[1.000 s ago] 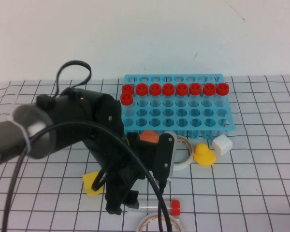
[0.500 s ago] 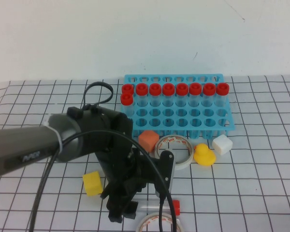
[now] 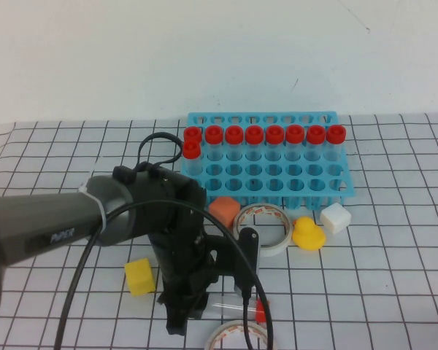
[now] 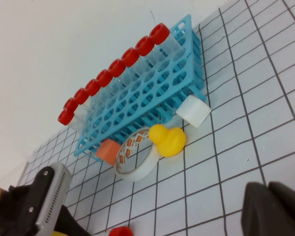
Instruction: Place the test tubes
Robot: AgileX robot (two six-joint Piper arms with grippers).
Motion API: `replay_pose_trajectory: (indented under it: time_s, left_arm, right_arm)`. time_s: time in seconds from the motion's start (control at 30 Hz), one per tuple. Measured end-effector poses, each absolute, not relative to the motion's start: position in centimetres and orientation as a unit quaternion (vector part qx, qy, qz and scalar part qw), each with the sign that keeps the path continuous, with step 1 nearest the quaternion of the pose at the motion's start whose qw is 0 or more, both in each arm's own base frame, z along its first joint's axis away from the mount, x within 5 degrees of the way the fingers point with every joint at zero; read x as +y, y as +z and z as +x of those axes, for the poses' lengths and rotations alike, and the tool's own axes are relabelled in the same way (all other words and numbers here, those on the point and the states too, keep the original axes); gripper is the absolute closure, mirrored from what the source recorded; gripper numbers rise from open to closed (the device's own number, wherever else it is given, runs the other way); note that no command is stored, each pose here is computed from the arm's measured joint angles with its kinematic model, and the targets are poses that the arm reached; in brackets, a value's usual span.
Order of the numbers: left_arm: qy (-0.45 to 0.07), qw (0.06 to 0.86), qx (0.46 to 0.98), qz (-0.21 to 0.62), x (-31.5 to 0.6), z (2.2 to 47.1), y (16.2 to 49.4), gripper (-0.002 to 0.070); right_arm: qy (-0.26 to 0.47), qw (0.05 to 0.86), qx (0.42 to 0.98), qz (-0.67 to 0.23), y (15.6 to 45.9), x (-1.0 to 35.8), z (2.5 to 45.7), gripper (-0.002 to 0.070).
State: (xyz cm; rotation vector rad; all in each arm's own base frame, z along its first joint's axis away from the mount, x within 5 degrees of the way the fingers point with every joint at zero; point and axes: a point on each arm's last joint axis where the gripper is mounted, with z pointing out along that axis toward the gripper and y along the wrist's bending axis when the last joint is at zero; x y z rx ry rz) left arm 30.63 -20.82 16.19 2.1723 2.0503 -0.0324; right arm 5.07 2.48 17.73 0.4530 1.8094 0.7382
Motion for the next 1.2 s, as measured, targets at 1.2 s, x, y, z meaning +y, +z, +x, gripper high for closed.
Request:
replay_pose_trajectory:
  time_s: [1.2]
  left_arm:
    - [-0.341,0.429,0.727,0.414,-19.3,21.3,25.4,0.0465]
  right_arm:
    - [0.307,0.638,0.699,-0.096,23.8,5.0,6.7,0.0576]
